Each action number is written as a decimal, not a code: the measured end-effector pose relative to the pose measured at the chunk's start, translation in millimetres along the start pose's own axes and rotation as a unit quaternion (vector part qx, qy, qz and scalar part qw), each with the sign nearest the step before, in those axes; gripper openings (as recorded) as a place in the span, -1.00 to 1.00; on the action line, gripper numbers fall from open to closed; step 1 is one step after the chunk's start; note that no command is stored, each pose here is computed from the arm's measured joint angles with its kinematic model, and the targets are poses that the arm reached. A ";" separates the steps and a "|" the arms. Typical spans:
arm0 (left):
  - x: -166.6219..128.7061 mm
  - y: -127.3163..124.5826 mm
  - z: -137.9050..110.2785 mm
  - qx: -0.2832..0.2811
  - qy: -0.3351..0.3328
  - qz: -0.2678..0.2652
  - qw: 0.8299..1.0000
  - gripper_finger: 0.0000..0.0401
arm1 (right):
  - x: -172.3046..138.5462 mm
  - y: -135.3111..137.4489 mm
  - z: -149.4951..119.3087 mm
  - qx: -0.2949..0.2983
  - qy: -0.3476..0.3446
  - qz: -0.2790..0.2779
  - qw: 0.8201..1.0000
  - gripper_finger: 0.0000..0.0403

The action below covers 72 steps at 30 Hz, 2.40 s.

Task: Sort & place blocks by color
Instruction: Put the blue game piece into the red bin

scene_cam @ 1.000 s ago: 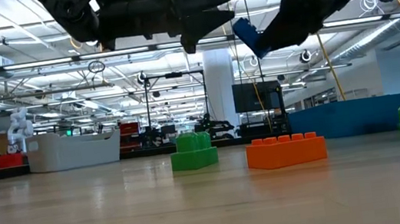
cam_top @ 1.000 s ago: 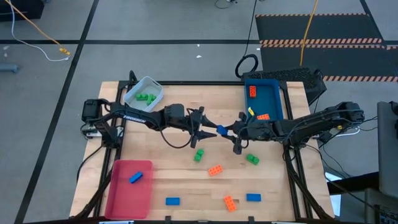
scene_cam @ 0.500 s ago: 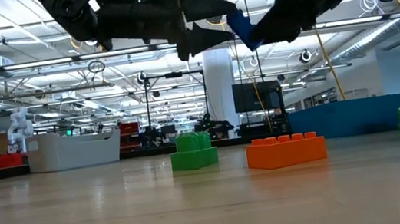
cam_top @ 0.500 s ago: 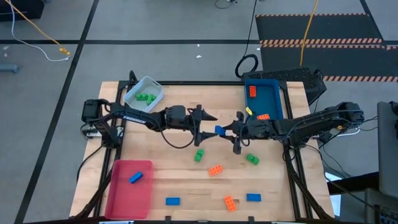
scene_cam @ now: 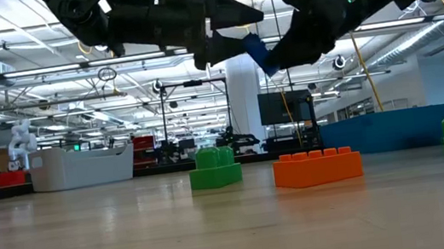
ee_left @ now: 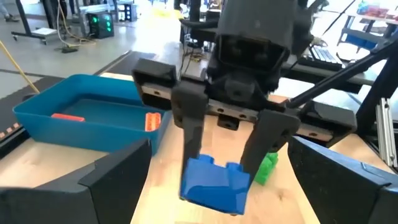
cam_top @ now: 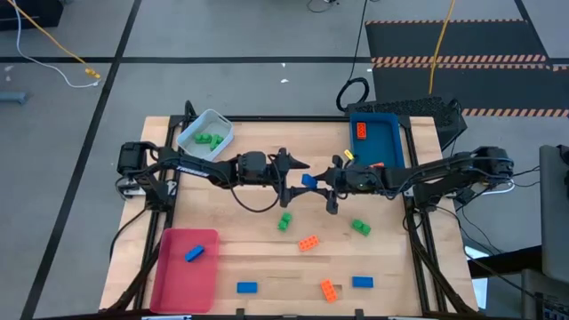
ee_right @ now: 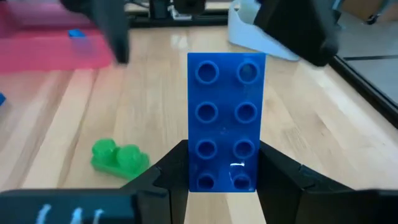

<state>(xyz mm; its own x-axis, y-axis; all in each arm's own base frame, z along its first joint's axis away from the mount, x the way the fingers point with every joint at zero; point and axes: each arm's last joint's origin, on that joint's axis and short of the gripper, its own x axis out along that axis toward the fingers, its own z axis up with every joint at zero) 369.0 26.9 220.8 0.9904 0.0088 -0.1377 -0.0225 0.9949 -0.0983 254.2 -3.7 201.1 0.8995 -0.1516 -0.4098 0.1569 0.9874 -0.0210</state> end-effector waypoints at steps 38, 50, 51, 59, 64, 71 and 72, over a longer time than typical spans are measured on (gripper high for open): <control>0.0 -2.8 -6.8 0.007 0.032 0.021 0.999 -0.27 | 3.0 -4.6 4.0 0.012 -0.023 0.015 1.000 -0.33; -5.0 -3.1 4.7 0.008 0.009 0.023 1.000 -0.21 | 3.1 -4.7 4.2 -0.022 -0.025 0.014 0.999 0.15; -8.1 -3.9 10.2 0.013 0.002 0.022 1.000 -0.24 | 3.1 -4.7 4.2 -0.026 -0.025 0.014 0.999 0.16; -50.5 -13.4 44.3 -0.007 0.048 0.021 0.999 -0.23 | 3.0 -5.1 -3.6 -0.041 -0.002 0.011 0.999 0.17; -80.8 -31.9 39.7 -0.087 0.166 0.018 0.982 -0.21 | 2.5 -7.6 -14.9 -0.052 0.019 0.004 0.998 0.18; -118.1 -74.3 31.7 -0.177 0.280 -0.003 0.944 -0.27 | 2.2 -16.3 -16.7 -0.095 0.026 -0.074 0.992 0.18; -123.6 -80.2 31.3 -0.189 0.291 -0.006 0.938 -0.26 | 1.2 -18.1 -15.8 -0.101 0.025 -0.083 0.991 0.18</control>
<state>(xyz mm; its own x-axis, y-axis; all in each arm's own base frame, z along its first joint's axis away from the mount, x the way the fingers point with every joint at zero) 252.6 -50.9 276.5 0.7514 -0.1680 -0.6381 -0.1674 0.8869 -0.4306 246.0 -21.0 186.6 0.8459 -0.3145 -0.4307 0.2112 0.9391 -0.2709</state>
